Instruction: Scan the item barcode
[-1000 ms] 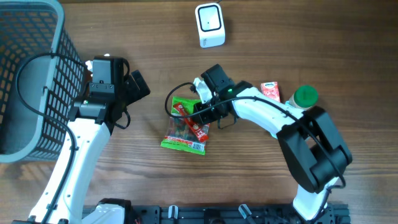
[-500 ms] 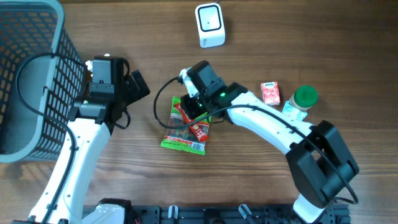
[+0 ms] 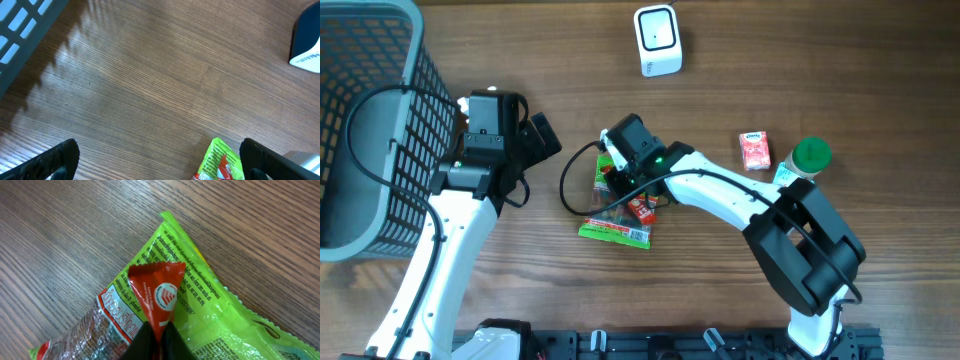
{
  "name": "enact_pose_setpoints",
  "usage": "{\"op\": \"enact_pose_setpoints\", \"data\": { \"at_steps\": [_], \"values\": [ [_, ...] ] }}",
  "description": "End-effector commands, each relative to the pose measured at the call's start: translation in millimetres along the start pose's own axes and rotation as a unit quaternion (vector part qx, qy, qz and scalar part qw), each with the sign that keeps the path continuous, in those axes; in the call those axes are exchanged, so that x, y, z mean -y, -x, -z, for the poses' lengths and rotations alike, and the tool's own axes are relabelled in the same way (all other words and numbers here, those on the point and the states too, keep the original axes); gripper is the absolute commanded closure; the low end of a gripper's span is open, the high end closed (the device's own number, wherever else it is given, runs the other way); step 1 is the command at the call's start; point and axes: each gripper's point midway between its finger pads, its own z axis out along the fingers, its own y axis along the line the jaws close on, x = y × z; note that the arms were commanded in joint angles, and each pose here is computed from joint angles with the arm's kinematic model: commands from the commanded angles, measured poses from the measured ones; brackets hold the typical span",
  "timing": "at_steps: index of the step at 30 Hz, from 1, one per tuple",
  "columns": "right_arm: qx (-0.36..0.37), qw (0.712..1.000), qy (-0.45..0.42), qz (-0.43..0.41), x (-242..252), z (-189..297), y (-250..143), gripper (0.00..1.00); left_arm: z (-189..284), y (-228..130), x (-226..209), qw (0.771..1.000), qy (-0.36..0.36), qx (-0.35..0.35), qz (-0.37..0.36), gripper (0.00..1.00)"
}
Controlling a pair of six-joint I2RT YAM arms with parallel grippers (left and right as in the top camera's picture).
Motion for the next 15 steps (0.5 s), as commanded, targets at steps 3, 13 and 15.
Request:
{"op": "enact_pose_setpoints", "data": {
  "at_steps": [3, 13, 15],
  "values": [
    [0.067, 0.996, -0.025, -0.051, 29.5, 63.5, 38.1, 0.96, 1.1, 4.5, -1.9, 1.0, 0.004, 0.006, 0.002, 0.0],
    [0.044, 0.779, -0.136, -0.61, 140.0, 79.5, -40.9, 0.96, 1.1, 4.5, -1.9, 1.0, 0.004, 0.006, 0.002, 0.0],
    [0.036, 0.701, -0.143, -0.698, 136.4, 71.1, -63.2, 0.93, 1.1, 4.5, -1.9, 1.0, 0.004, 0.006, 0.002, 0.0]
  ]
}}
